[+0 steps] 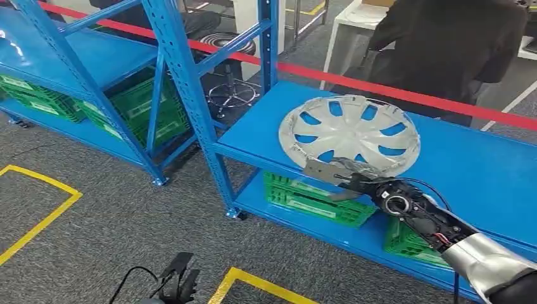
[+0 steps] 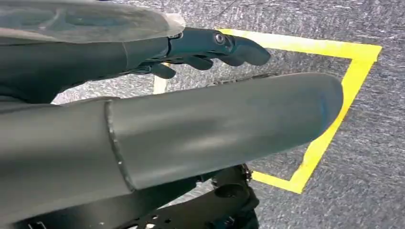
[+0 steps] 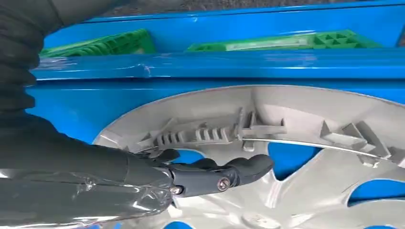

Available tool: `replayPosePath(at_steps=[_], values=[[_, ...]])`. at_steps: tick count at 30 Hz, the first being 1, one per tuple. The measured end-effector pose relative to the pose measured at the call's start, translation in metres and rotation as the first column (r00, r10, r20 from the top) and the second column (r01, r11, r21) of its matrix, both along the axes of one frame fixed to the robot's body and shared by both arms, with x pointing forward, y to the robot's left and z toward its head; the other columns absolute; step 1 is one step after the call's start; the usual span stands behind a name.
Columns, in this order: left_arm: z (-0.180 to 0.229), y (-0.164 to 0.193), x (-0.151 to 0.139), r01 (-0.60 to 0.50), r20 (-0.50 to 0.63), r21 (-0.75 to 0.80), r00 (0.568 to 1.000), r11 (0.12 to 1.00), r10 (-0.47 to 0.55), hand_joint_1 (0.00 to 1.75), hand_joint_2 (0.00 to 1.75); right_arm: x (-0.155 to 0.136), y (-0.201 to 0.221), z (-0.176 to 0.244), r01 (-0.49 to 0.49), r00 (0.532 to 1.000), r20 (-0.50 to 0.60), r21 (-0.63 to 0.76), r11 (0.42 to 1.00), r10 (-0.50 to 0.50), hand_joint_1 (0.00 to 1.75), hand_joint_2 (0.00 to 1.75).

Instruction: Take the parts from the cabinet and place them on the table.

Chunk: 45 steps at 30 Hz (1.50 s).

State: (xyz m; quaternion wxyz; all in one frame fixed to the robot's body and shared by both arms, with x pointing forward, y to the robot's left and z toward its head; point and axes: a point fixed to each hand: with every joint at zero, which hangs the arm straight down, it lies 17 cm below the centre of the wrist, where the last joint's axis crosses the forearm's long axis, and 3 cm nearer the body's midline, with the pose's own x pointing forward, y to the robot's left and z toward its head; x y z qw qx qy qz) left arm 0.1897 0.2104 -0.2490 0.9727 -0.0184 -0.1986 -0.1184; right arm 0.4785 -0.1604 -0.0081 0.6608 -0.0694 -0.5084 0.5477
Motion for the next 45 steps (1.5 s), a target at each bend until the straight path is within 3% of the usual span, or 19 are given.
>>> replayPosePath(at_steps=[38, 39, 40, 41, 45], values=[[0.0, -0.001, 0.0, 0.001, -0.001, -0.006, 1.0, 1.0, -0.001, 0.0, 0.0, 0.006, -0.019, -0.015, 0.022, 1.0, -0.006, -0.056, 0.998, -0.023, 0.0, 1.75], [0.0, -0.001, 0.0, 0.001, -0.001, -0.006, 1.0, 1.0, -0.001, 0.0, 0.0, 0.006, -0.019, -0.015, 0.024, 1.0, -0.005, -0.057, 0.998, -0.024, 0.37, 1.75], [0.0, -0.001, 0.0, 0.001, -0.002, -0.006, 1.0, 1.0, -0.001, 0.0, 0.0, 0.006, -0.019, -0.015, 0.025, 1.0, -0.004, -0.057, 0.998, -0.025, 1.62, 1.75], [0.0, -0.001, 0.0, 0.0, -0.001, -0.006, 1.0, 1.0, 0.0, 0.0, 0.0, 0.006, -0.019, -0.015, 0.025, 1.0, -0.004, -0.057, 0.998, -0.025, 1.75, 1.75], [0.0, -0.001, 0.0, 0.0, -0.001, -0.007, 1.0, 1.0, 0.0, 0.0, 0.0, 0.008, -0.021, -0.014, 0.032, 0.999, 0.005, -0.057, 0.998, -0.032, 1.75, 1.75]])
